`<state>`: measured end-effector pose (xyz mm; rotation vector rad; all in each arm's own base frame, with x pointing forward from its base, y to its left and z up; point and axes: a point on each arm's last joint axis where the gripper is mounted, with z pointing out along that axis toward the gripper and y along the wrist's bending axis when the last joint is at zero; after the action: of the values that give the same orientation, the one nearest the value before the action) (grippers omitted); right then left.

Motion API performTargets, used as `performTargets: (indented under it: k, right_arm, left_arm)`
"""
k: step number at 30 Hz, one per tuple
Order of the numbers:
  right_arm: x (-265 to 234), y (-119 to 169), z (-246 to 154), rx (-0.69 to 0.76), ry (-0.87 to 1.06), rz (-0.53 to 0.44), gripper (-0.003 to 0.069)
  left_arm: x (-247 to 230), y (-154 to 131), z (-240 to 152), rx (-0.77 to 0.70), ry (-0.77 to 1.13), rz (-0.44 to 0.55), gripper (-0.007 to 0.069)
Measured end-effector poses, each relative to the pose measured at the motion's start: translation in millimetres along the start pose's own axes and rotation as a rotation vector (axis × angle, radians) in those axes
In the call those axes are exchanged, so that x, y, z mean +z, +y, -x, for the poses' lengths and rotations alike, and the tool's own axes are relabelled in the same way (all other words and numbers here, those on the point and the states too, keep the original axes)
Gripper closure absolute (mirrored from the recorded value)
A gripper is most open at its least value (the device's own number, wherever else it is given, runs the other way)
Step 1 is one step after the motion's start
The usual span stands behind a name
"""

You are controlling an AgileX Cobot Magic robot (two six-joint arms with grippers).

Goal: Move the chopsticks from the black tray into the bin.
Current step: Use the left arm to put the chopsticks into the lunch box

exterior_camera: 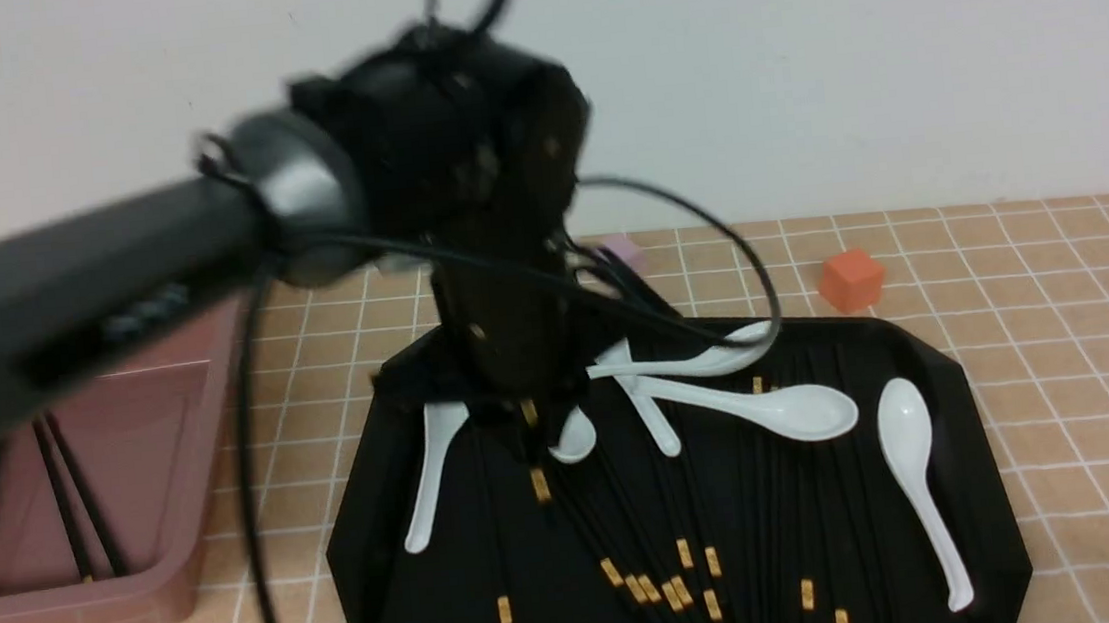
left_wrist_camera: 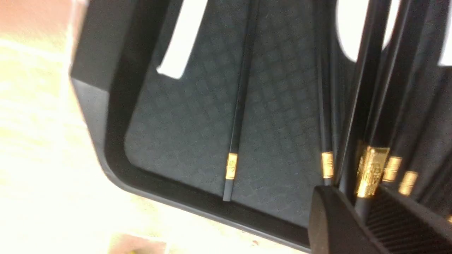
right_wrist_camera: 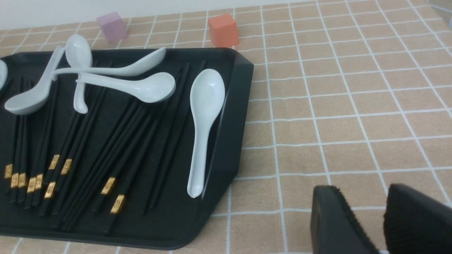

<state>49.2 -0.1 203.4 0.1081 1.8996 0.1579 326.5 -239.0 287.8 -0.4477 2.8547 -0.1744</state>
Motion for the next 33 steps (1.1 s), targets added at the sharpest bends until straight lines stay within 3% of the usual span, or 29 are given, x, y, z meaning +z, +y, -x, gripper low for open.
performTargets:
  k: [4,13,24,26,33]
  right_arm:
    - [0.0,0.0,0.0,0.0,0.0,0.0,0.0419]
    - [0.0,0.0,-0.1,0.006,0.001,0.0,0.0419]
    - [0.0,0.0,-0.1,0.007,0.001,0.0,0.0419]
    - [0.0,0.0,-0.1,0.007,0.001,0.0,0.0419]
    - [0.0,0.0,-0.1,0.008,0.001,0.0,0.0419]
  left_arm:
    - [-36.4,28.1,23.8,-0.051,-0.073,-0.045,0.0503]
    - [-93.1,142.4,90.5,-0.146,-0.217,-0.026,0.0503]
    - [-17.4,269.9,104.3,-0.32,-0.011,0.241,0.0503]
    - [0.2,282.1,103.9,-0.333,0.003,0.251,0.0503]
    - [37.0,284.9,115.7,-0.272,-0.012,0.222,0.0503]
